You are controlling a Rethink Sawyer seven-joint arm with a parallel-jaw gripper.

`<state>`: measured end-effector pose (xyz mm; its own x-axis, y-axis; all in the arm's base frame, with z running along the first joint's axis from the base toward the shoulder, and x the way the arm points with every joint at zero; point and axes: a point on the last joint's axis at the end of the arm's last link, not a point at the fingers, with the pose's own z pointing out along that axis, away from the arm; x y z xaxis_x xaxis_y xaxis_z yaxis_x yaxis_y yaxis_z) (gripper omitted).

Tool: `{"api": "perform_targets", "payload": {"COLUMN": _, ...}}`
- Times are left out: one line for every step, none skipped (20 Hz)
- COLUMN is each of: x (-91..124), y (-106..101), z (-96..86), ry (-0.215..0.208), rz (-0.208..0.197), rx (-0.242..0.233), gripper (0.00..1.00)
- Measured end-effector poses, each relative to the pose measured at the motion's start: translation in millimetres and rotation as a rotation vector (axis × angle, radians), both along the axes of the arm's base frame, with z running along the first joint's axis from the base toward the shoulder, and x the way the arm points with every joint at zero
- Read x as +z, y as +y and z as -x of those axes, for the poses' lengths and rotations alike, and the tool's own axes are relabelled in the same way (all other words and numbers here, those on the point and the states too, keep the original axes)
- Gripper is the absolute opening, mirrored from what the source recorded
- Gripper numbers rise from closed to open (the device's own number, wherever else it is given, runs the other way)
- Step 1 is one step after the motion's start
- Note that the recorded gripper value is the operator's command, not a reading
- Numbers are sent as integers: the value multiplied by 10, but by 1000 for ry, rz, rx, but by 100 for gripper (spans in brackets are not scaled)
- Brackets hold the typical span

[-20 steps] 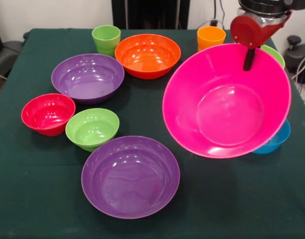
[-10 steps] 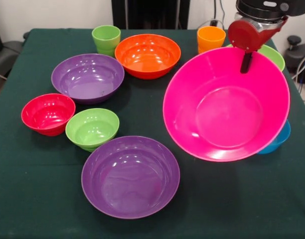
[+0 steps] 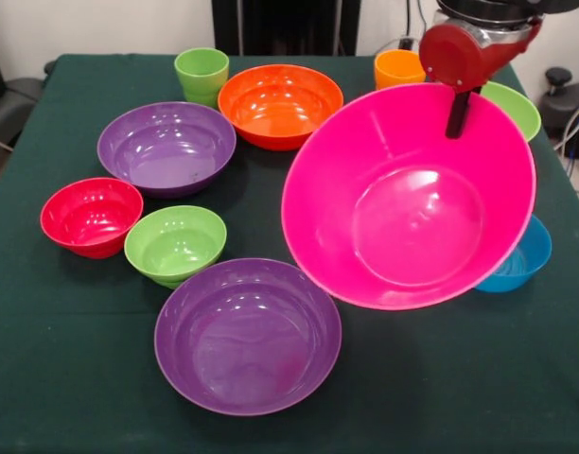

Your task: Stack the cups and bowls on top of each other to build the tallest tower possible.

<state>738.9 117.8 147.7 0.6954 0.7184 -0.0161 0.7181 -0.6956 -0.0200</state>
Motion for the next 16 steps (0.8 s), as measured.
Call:
{"api": "perform_targets", "payload": {"x": 30, "y": -27, "z": -27, "ry": -6, "rz": 3, "rx": -1, "gripper": 0}}
{"api": "perform_targets", "payload": {"x": 51, "y": -44, "z": -46, "ry": -10, "rz": 5, "rx": -1, "gripper": 0}}
{"api": "perform_targets", "payload": {"x": 69, "y": -59, "z": -60, "ry": -14, "rz": 7, "rx": -2, "gripper": 0}}
{"api": "perform_targets", "payload": {"x": 86, "y": -70, "z": -69, "ry": -16, "rz": 9, "rx": -2, "gripper": 0}}
{"api": "perform_targets", "payload": {"x": 100, "y": -82, "z": -74, "ry": -18, "rz": 11, "rx": -3, "gripper": 0}}
{"api": "perform_targets", "payload": {"x": 110, "y": -97, "z": -73, "ry": -19, "rz": 14, "rx": -4, "gripper": 0}}
{"api": "perform_targets", "payload": {"x": 122, "y": -115, "z": -75, "ry": -20, "rz": 18, "rx": -5, "gripper": 0}}
{"api": "perform_targets", "payload": {"x": 132, "y": -147, "z": -75, "ry": -20, "rz": 22, "rx": -6, "gripper": 0}}
{"api": "perform_targets", "payload": {"x": 137, "y": -177, "z": -73, "ry": -19, "rz": 27, "rx": -6, "gripper": 0}}
{"api": "perform_targets", "payload": {"x": 141, "y": -226, "z": -68, "ry": -17, "rz": 35, "rx": -6, "gripper": 0}}
{"api": "perform_targets", "payload": {"x": 143, "y": -275, "z": -63, "ry": -14, "rz": 42, "rx": -7, "gripper": 0}}
{"api": "perform_targets", "payload": {"x": 145, "y": -346, "z": -59, "ry": -11, "rz": 50, "rx": -9, "gripper": 0}}
{"api": "perform_targets", "payload": {"x": 152, "y": -507, "z": -49, "ry": -5, "rz": 66, "rx": -14, "gripper": 0}}
{"api": "perform_targets", "payload": {"x": 157, "y": -591, "z": -44, "ry": -2, "rz": 73, "rx": -18, "gripper": 0}}
{"api": "perform_targets", "payload": {"x": 165, "y": -656, "z": -40, "ry": 0, "rz": 78, "rx": -22, "gripper": 0}}
{"api": "perform_targets", "payload": {"x": 192, "y": -841, "z": -29, "ry": 4, "rz": 92, "rx": -32, "gripper": 0}}
